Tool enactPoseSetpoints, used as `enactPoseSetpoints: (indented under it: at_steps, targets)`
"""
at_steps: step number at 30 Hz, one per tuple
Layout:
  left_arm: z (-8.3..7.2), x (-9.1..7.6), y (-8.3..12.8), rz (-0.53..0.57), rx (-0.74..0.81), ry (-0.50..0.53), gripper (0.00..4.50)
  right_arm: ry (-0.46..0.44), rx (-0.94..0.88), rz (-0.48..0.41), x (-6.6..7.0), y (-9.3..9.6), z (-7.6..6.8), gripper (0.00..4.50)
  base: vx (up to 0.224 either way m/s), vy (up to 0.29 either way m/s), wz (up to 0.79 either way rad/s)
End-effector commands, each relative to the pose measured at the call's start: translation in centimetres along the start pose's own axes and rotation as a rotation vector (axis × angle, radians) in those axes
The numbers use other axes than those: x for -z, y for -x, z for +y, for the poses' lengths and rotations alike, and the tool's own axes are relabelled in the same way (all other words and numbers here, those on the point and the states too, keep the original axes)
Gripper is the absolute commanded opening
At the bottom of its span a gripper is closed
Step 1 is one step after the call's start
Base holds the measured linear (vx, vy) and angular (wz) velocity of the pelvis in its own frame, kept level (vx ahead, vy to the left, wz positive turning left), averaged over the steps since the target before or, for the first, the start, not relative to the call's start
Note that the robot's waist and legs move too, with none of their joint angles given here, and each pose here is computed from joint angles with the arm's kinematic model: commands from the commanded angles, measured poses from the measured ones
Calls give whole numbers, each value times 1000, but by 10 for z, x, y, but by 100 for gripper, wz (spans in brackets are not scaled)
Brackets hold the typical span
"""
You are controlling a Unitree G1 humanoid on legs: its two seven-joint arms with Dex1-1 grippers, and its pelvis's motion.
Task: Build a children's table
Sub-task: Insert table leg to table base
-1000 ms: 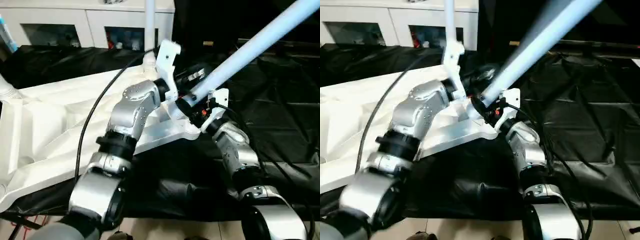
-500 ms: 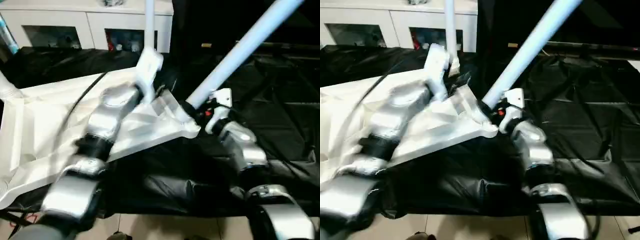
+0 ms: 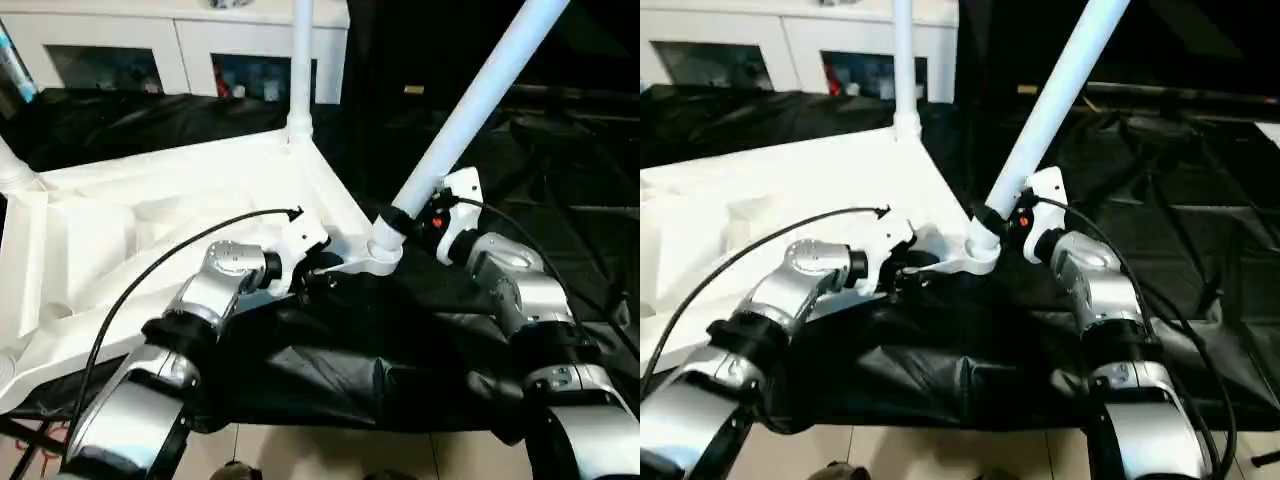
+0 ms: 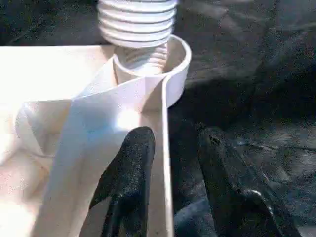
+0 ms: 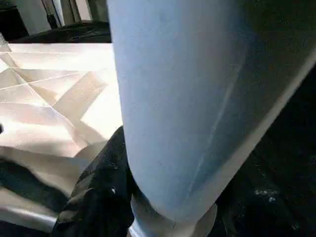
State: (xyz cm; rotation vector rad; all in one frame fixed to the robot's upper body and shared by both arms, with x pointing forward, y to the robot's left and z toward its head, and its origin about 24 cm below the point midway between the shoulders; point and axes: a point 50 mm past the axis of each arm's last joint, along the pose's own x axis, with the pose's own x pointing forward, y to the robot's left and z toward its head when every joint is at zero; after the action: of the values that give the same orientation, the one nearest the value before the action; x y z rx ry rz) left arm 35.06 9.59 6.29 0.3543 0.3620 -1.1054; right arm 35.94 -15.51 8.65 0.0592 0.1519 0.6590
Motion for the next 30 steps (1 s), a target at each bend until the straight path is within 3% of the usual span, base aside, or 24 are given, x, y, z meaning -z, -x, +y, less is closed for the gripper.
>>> enactPoseSetpoints:
  at_steps: [1, 9, 10, 19, 20, 23, 27, 30]
  targets:
    - [4, 6, 1, 48, -36, 13, 171, 6, 6, -9, -3, 3, 0, 186, 0, 0, 0]
    - [9, 10, 5, 87, -37, 43, 171, 1, -24, 21, 2, 4, 5, 186, 0, 0, 0]
    - [9, 11, 5, 97, -35, 50, 142, 0, -29, 26, 3, 5, 5, 186, 0, 0, 0]
    - [2, 14, 7, 107, 66, 86, 83, -10, -87, 111, 7, 0, 8, 186, 0, 0, 0]
    - [1, 13, 7, 103, 78, 86, 52, -7, -93, 123, 7, -2, 8, 186, 0, 0, 0]
    - [0, 12, 8, 102, 88, 82, 47, -15, -102, 135, 7, -4, 7, 186, 0, 0, 0]
    - [-2, 14, 8, 106, 98, 75, 2, -24, -128, 172, 9, -7, 7, 186, 0, 0, 0]
    - [-5, 17, 8, 114, 128, 64, 0, -35, -131, 190, 12, -8, 7, 186, 0, 0, 0]
